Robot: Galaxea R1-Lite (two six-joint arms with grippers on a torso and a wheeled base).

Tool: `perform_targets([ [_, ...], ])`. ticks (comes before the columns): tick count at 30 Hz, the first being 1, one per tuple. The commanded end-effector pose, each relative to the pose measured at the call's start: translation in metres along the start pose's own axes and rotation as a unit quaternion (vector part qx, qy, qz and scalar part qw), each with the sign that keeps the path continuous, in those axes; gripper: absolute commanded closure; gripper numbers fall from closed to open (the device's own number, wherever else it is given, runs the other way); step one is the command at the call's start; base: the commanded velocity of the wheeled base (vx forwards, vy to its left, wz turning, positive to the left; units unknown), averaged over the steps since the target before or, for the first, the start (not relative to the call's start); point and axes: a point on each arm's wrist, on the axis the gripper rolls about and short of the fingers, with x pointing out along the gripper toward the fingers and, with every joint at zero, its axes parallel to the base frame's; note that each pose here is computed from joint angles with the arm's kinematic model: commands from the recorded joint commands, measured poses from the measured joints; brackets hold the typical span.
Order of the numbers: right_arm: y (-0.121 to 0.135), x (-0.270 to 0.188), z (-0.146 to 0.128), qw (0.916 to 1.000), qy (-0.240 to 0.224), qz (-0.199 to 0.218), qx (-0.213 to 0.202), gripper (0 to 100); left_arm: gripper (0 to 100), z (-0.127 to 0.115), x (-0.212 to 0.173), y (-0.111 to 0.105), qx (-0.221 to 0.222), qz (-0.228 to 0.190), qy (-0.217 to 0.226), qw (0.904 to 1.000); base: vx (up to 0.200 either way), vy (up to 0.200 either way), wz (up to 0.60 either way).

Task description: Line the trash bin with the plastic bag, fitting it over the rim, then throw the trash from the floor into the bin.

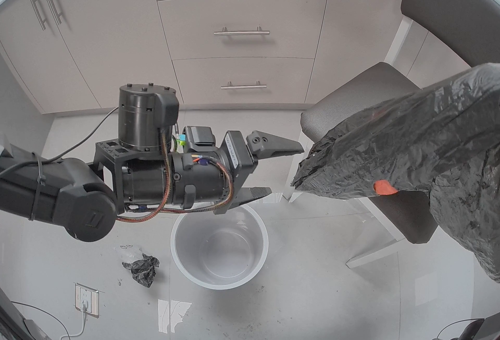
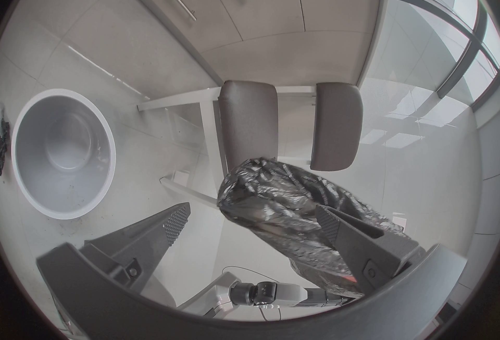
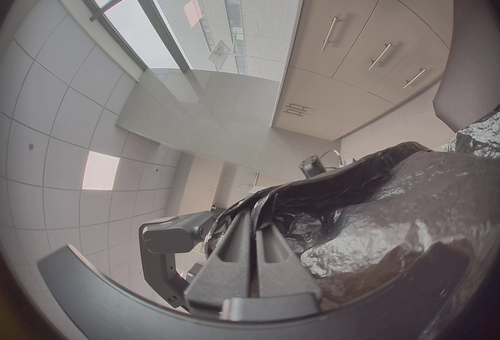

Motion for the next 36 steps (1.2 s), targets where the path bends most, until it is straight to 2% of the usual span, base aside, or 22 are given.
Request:
perform_targets([
  [1, 0.008, -0.003, -0.002, 0.9999, -0.001, 0.01, -0.009, 100, 0, -0.007, 0.011, 0.003, 0.001, -0.001, 0.016, 0.9999, 0.0, 0.0, 0.0],
  [11, 0.013, -0.005, -0.004, 0.9998, 0.0, 0.016, -0.014, 100, 0, -0.012, 0.023, 0.005, 0.013, -0.019, 0.019, 0.9996, 0.0, 0.0, 0.0],
  [25, 0.017, -0.006, -0.003, 0.9996, -0.003, 0.02, -0.021, 100, 0, -0.033, 0.044, 0.022, 0.003, 0.0, 0.058, 0.9983, 0.0, 0.0, 0.0],
  [36, 0.014, -0.005, -0.003, 0.9997, -0.001, 0.017, -0.016, 100, 0, -0.039, 0.049, 0.018, 0.012, -0.017, 0.062, 0.9979, 0.0, 0.0, 0.0],
])
